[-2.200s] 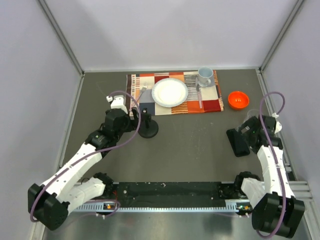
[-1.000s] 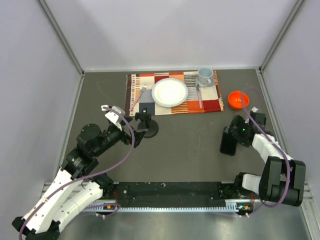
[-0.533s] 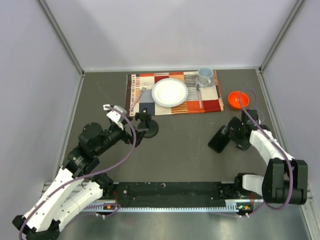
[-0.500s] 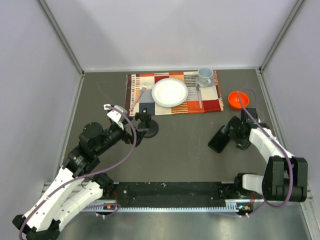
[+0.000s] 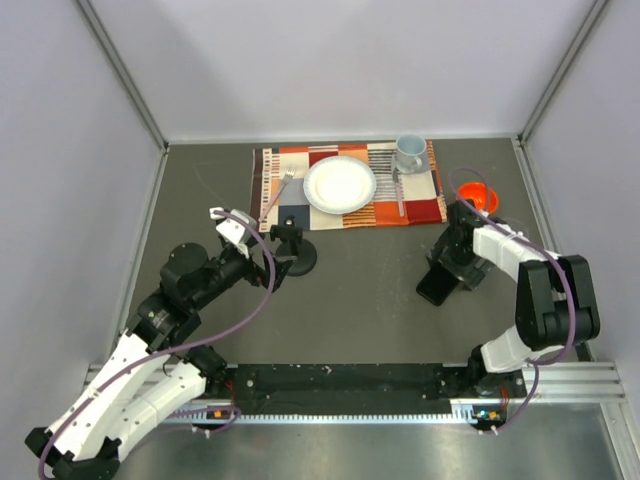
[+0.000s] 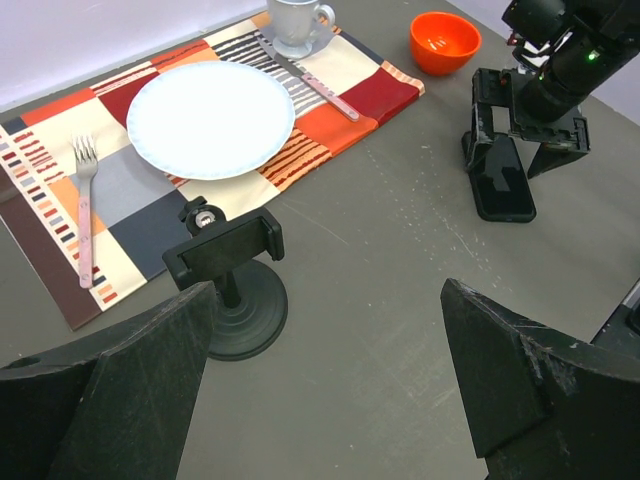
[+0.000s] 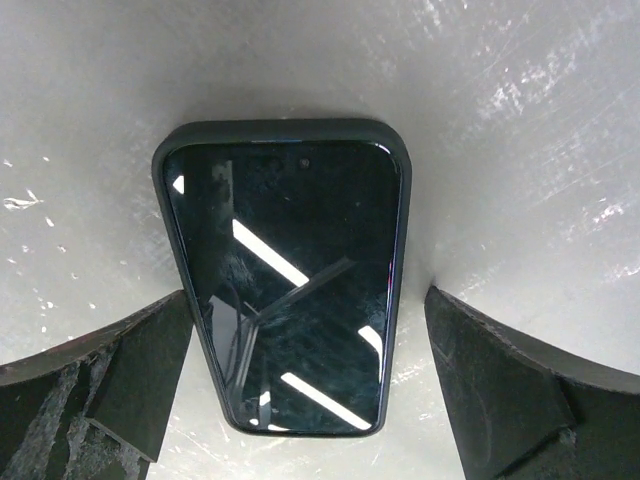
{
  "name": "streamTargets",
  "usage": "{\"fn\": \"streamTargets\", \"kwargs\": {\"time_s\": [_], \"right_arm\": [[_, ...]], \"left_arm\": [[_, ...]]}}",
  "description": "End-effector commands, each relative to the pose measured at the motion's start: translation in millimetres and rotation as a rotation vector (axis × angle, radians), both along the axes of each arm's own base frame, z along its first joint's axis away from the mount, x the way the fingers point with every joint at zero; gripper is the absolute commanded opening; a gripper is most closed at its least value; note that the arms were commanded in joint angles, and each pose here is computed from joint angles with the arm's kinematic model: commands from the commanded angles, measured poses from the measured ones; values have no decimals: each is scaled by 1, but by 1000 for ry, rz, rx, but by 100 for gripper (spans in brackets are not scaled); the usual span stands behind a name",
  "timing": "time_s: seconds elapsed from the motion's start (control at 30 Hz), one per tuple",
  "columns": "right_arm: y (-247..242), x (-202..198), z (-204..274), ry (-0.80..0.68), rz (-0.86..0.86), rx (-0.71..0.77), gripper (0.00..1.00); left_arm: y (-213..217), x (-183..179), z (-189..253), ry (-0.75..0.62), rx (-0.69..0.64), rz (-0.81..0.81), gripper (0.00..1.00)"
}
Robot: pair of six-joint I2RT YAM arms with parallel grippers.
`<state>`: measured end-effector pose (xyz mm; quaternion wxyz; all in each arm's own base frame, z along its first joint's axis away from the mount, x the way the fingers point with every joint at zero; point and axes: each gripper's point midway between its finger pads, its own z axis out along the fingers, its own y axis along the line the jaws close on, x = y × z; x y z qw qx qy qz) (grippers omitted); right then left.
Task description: Place the phone on the phone stand
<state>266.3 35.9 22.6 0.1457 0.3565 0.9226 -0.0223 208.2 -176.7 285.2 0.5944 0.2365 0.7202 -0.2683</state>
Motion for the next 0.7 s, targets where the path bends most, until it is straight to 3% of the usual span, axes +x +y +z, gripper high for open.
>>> {"fn": "streamTargets", "kwargs": {"time_s": [0.0, 0.17, 0.3, 0.37, 0.4, 0.5, 0.53, 0.6, 0.63, 0.67], "right_arm": [[0, 4, 3, 4, -58, -73, 96], [7, 7, -3, 23, -58, -86, 95], [5, 1, -8, 30, -86, -88, 86], [6, 2, -9, 10, -94, -79, 62], [6, -2, -12, 15, -94, -76, 54], [7, 0, -10, -4, -85, -67, 46], [7, 0, -7, -11, -77, -68, 30], [9, 7, 5, -73, -63, -53, 14], [10, 10, 10, -99, -39, -46, 0], [12, 12, 15, -126, -20, -40, 0]], "left_arm": [[-4, 2, 2, -20, 2, -16, 98], [-4, 4, -2, -12, 11, -10, 98], [-5, 4, -2, -9, 13, -18, 98], [-5, 4, -3, -9, 14, -21, 97], [-5, 4, -3, -9, 15, -18, 97], [-4, 6, -4, -10, 20, -8, 97], [-4, 7, -5, -8, 23, -5, 97], [-4, 7, -6, -4, 26, -8, 97], [-5, 6, -5, -4, 23, -12, 97], [-5, 5, -6, -2, 22, -17, 96]]}}
